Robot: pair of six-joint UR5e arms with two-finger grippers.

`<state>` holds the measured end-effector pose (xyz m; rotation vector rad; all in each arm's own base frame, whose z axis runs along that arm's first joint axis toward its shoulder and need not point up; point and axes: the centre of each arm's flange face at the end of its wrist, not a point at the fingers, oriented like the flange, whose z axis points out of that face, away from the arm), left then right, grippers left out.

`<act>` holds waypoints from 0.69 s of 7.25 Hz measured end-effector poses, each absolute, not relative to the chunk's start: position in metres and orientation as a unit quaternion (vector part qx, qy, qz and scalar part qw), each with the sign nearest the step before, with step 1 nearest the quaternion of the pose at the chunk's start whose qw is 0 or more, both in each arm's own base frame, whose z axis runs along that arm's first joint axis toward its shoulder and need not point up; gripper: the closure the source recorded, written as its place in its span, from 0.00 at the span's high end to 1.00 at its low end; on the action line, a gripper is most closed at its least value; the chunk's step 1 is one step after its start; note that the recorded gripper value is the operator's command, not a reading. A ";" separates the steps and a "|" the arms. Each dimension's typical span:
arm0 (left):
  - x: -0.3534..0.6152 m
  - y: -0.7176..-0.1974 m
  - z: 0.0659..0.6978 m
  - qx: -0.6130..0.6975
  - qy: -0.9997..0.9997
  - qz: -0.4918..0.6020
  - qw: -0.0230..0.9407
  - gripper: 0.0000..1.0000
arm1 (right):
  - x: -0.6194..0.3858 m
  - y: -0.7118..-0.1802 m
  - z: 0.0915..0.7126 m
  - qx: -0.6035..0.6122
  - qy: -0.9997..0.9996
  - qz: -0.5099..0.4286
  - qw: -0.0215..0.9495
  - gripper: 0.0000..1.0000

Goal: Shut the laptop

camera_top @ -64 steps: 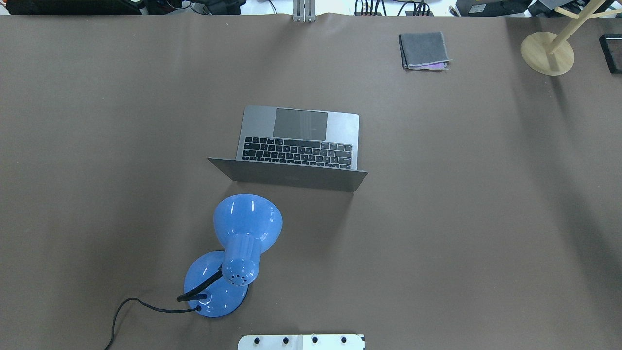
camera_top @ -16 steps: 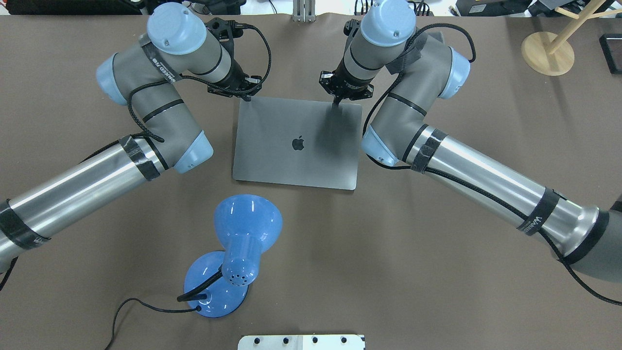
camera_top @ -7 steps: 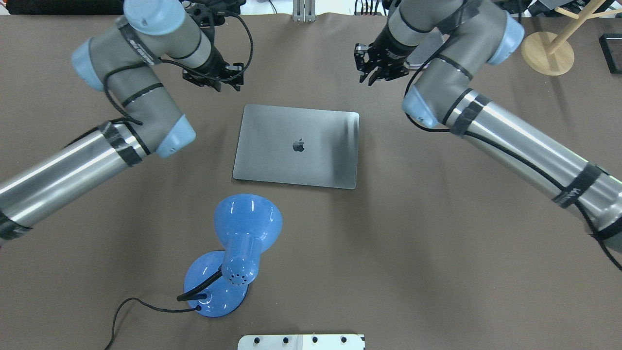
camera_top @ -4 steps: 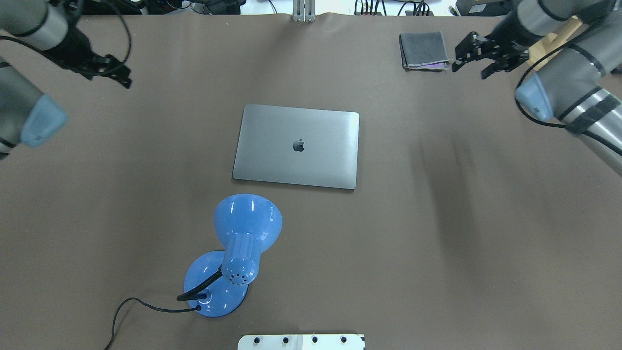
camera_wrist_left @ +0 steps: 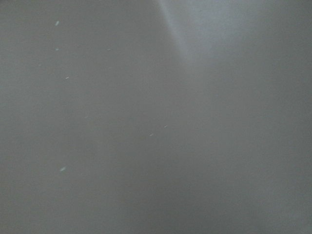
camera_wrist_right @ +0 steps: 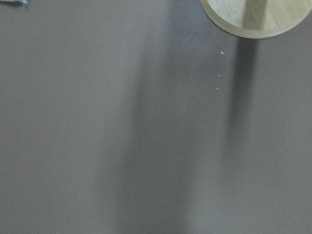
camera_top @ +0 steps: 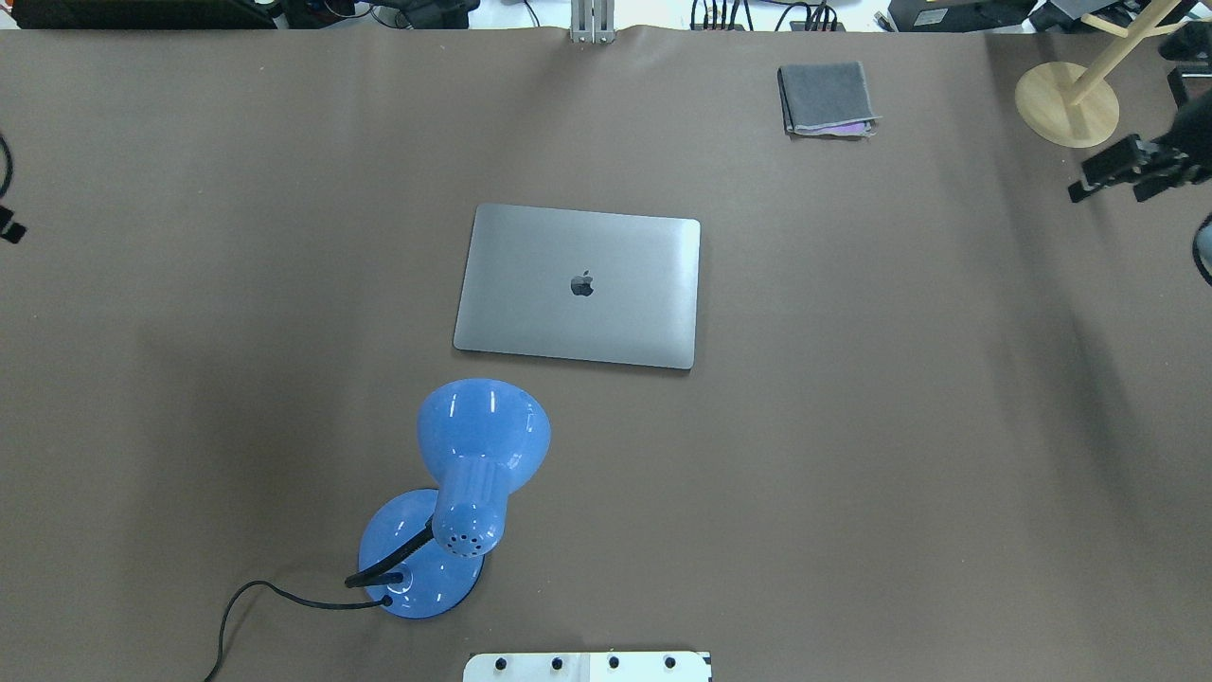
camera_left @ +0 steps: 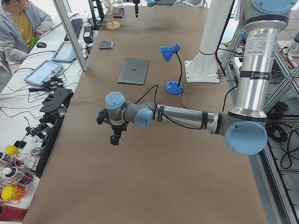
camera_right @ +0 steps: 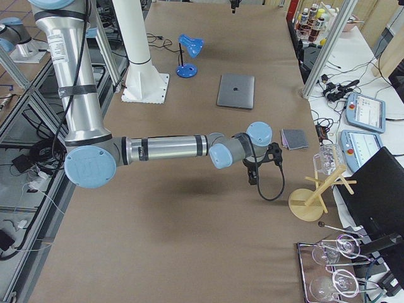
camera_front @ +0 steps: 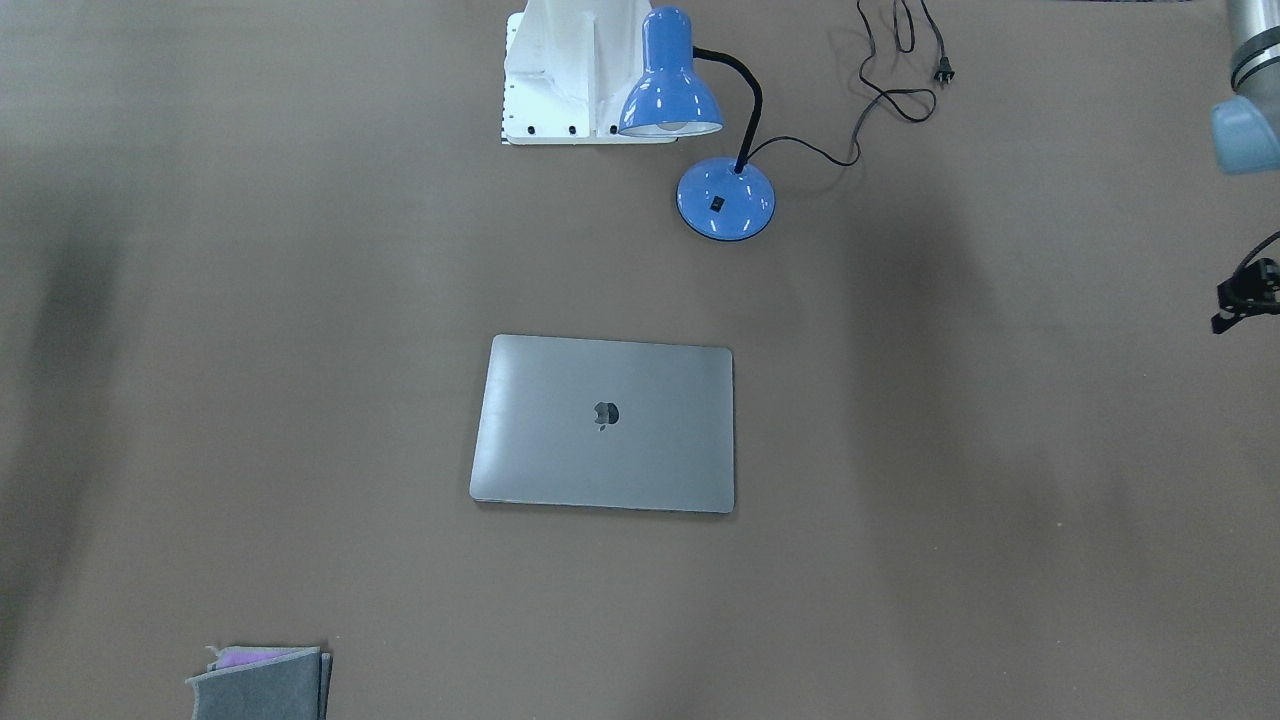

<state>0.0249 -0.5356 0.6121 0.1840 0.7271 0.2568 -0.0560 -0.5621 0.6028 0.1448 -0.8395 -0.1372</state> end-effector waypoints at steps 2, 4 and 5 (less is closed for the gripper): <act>-0.025 -0.530 0.632 0.063 0.352 0.082 0.930 0.98 | -0.007 -0.558 0.624 0.052 -0.365 -0.087 0.926 1.00; -0.052 -0.531 0.631 0.048 0.351 0.079 0.932 0.98 | 0.010 -0.571 0.609 0.033 -0.343 -0.091 0.934 1.00; -0.059 -0.527 0.634 0.045 0.356 0.078 0.930 0.98 | 0.012 -0.575 0.603 0.027 -0.340 -0.090 0.936 1.00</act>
